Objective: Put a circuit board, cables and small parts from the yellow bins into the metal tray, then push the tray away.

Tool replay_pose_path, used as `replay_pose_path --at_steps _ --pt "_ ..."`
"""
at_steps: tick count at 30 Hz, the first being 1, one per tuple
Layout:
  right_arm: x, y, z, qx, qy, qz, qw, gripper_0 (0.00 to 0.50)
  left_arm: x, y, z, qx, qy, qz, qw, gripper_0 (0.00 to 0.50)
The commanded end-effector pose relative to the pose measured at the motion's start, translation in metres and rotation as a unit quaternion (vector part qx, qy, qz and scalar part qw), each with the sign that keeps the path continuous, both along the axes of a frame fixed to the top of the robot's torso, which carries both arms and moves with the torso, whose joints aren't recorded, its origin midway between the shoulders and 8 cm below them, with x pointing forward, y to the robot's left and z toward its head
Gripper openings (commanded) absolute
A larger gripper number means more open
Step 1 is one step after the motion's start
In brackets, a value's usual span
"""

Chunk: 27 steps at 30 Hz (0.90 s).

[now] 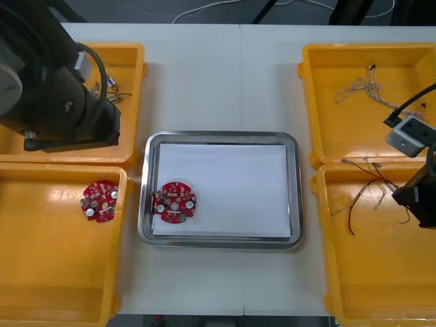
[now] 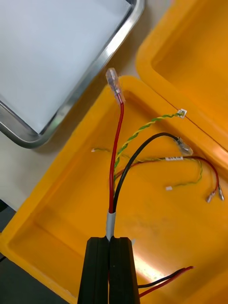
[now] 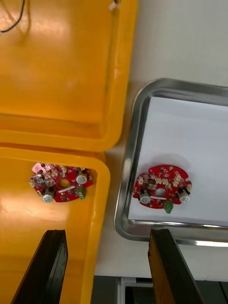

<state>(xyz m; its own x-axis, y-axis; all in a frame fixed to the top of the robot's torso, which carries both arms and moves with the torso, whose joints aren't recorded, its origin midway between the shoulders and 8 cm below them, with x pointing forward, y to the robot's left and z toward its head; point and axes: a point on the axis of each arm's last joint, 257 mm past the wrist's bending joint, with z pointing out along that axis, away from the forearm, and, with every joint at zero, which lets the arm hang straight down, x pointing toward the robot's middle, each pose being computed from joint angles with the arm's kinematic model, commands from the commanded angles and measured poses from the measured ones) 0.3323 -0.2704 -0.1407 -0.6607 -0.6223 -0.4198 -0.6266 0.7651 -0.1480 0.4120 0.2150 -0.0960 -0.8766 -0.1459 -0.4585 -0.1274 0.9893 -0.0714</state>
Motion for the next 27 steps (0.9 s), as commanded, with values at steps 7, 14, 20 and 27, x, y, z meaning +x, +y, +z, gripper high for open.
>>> replay_pose_path --at_steps 7,14,20,27 --pt "0.005 0.062 0.006 -0.039 -0.013 0.103 0.994 0.000 0.053 0.073 0.028 0.055 -0.022 0.002 0.9983 0.500" --pt "0.009 0.095 -0.002 -0.081 -0.023 0.165 0.983 0.000 0.090 0.098 0.029 0.057 -0.049 0.006 0.9971 0.500" --pt "0.015 0.133 -0.007 -0.097 -0.031 0.215 0.971 0.000 0.113 0.106 0.035 0.039 -0.071 -0.002 0.9967 0.500" --pt "0.019 0.172 -0.016 -0.104 -0.017 0.256 0.961 0.000 0.126 0.116 0.040 0.051 -0.090 -0.002 0.9947 0.500"
